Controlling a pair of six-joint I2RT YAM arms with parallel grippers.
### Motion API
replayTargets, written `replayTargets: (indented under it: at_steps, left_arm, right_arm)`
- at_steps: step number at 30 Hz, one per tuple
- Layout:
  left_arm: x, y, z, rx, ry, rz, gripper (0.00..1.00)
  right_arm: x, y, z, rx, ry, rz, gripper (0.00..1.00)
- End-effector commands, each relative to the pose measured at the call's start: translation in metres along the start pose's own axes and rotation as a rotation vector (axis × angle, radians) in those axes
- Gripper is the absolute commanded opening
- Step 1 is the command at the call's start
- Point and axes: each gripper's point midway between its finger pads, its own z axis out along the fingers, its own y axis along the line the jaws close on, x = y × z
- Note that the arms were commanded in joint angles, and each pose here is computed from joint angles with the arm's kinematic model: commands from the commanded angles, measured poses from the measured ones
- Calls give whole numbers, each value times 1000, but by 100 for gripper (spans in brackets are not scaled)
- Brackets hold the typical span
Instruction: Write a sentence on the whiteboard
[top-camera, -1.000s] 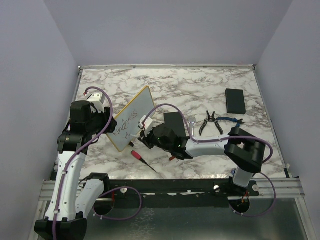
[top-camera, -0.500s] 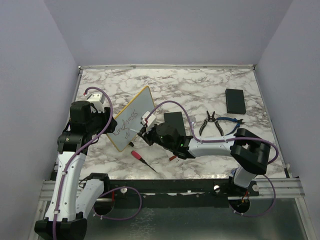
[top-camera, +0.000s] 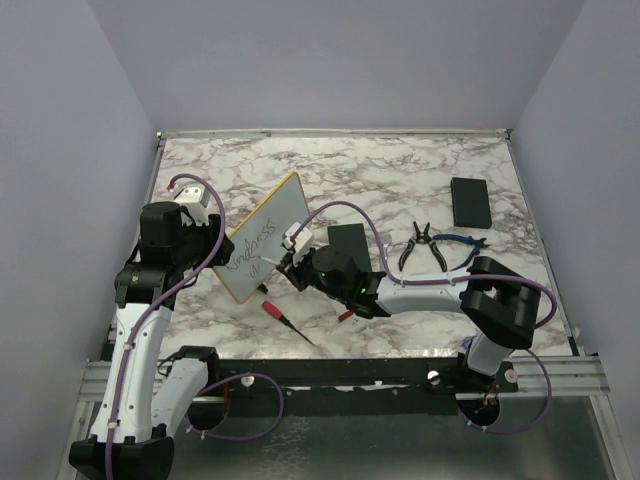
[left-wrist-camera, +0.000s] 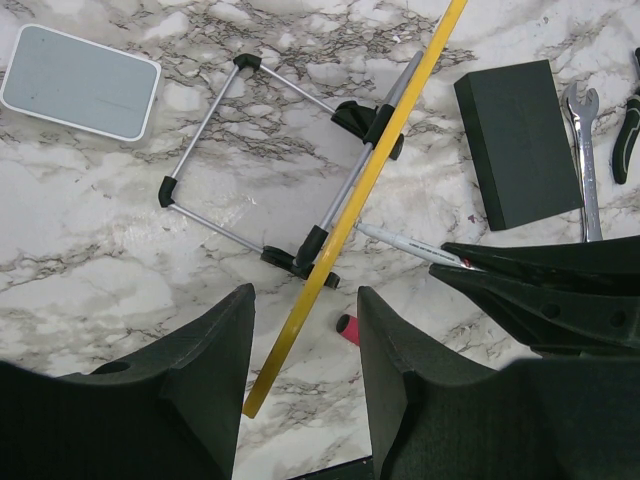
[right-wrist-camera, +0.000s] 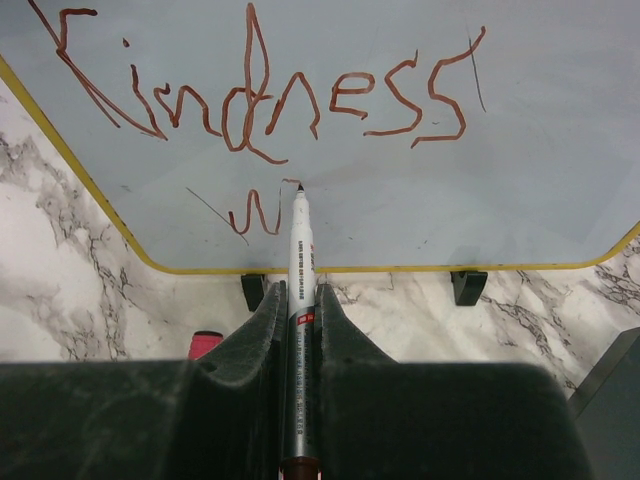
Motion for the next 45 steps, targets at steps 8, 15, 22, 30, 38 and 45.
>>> replayTargets:
  at_steps: [8,15,22,30,38,45]
  left_arm:
    - [8,-5,-2,24,20,-5,47]
    - [8,-5,-2,24,21,-5,47]
    - [8,-5,-1,25,23,-6,47]
    - [8,-5,-1,24,25,-5,47]
    - [8,-5,-1,26,27,-5,47]
    - [8,-5,-1,26,25,-5,47]
  right_arm:
    - [47,-1,-2,6,110,24,0]
    - [37,-1,-6,3,81,16,1]
    - [13,-3,-15,-2,16,14,1]
    - [-10,3,-3,-20,-39,5,1]
    - [-13,8,5,-43,-37,-7,1]
    - [-8,9,9,-48,-22,-8,1]
